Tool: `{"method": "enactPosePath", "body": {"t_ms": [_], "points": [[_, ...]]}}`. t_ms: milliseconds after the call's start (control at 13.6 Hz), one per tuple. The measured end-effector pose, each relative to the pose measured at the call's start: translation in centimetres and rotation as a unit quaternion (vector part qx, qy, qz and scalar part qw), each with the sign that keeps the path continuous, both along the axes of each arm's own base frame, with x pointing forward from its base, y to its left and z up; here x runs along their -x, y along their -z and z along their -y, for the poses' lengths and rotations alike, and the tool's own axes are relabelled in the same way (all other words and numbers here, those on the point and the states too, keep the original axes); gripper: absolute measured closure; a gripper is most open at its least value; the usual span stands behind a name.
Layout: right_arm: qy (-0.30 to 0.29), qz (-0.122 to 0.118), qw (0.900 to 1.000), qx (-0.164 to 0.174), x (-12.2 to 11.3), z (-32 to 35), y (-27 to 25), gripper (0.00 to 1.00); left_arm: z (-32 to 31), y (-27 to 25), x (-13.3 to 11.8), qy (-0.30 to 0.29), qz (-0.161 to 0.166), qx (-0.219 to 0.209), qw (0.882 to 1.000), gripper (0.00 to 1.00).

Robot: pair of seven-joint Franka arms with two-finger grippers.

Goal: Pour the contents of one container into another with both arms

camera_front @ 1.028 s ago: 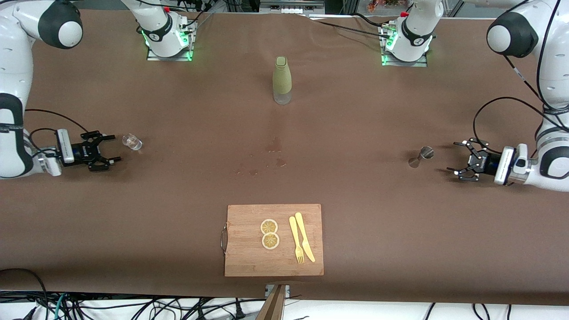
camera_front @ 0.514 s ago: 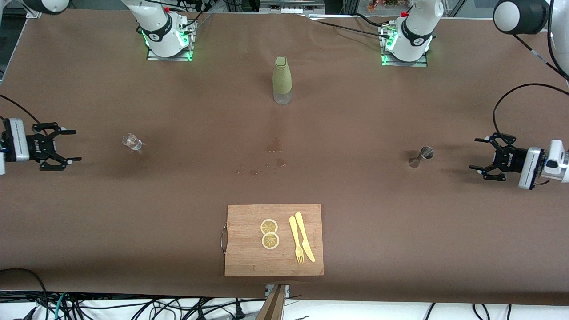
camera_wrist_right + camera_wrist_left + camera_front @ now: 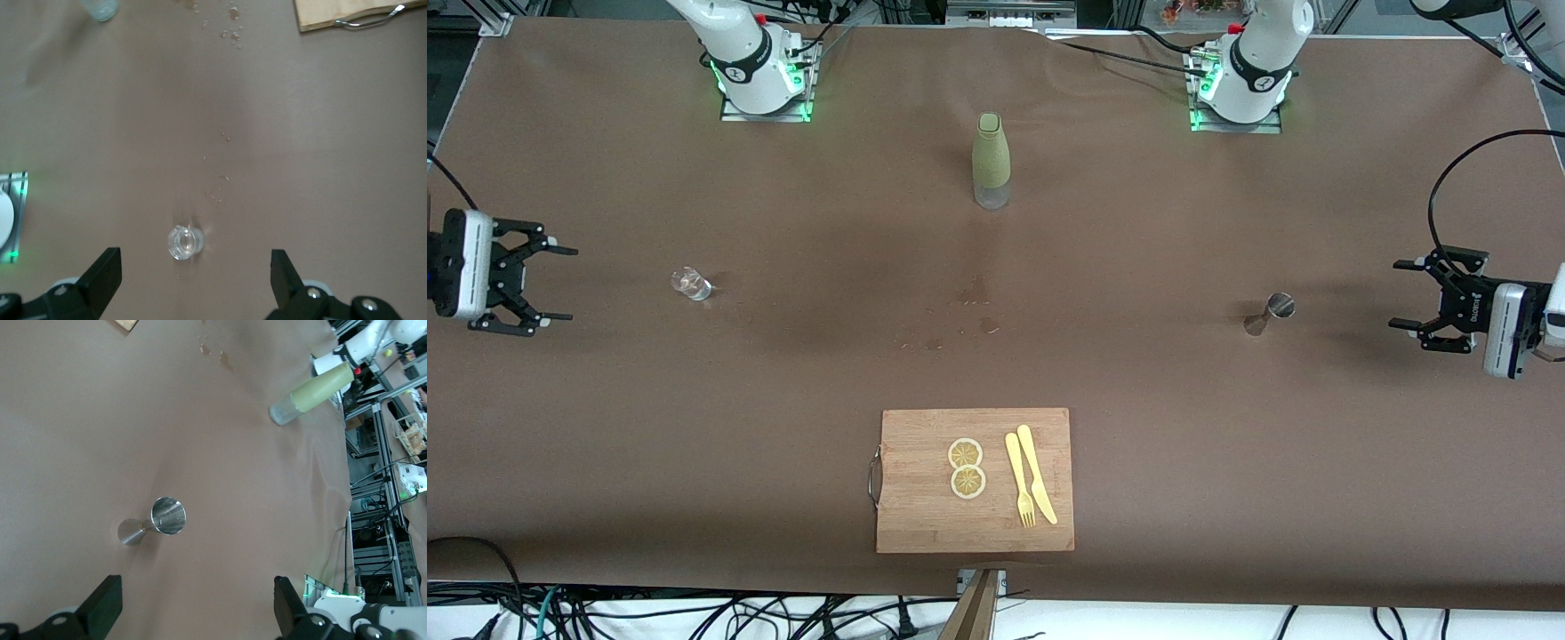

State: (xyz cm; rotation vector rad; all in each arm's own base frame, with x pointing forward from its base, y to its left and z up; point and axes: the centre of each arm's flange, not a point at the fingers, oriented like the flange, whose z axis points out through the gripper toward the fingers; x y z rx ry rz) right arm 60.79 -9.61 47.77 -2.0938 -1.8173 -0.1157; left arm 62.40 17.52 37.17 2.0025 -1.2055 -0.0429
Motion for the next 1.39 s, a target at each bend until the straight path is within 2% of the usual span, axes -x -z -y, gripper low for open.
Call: {"method": "enactPosePath", "body": {"t_ms": [220, 440, 514, 734, 881, 1028, 1174, 1248, 1394], "points": [[0.079, 0.002, 0.995, 0.066, 2.3, -6.6, -5.0, 0.01, 3.2, -3.7, -0.3, -0.011, -0.019, -0.058, 0.998, 0.00], [0.173, 0.006, 0.978, 0.118, 4.4, -11.4, -8.7, 0.01, 6.0, -6.8, -0.3, -0.031, -0.030, -0.103, 0.994, 0.00], [0.204, 0.009, 0.970, 0.131, 5.0, -12.9, -9.8, 0.01, 6.8, -8.2, -0.2, -0.045, -0.037, -0.138, 0.989, 0.00], [0.296, 0.014, 0.941, 0.163, 6.6, -16.7, -12.0, 0.00, 11.6, -14.1, 1.3, -0.115, -0.036, -0.244, 0.962, 0.00], [0.353, 0.018, 0.918, 0.179, 7.3, -18.2, -13.0, 0.00, 14.7, -16.9, 3.2, -0.174, -0.038, -0.287, 0.941, 0.00], [0.402, 0.017, 0.896, 0.186, 8.0, -19.0, -13.8, 0.00, 17.3, -18.3, 4.8, -0.224, -0.033, -0.328, 0.917, 0.00], [0.456, 0.007, 0.870, 0.188, 8.4, -19.2, -14.3, 0.00, 20.5, -18.9, 6.1, -0.267, -0.017, -0.372, 0.889, 0.00], [0.467, 0.006, 0.864, 0.187, 8.5, -19.3, -14.4, 0.00, 22.2, -19.0, 6.7, -0.280, -0.010, -0.386, 0.879, 0.00], [0.476, 0.004, 0.859, 0.188, 8.5, -19.2, -14.3, 0.00, 24.4, -19.4, 7.2, -0.313, 0.011, -0.396, 0.863, 0.00]]}}
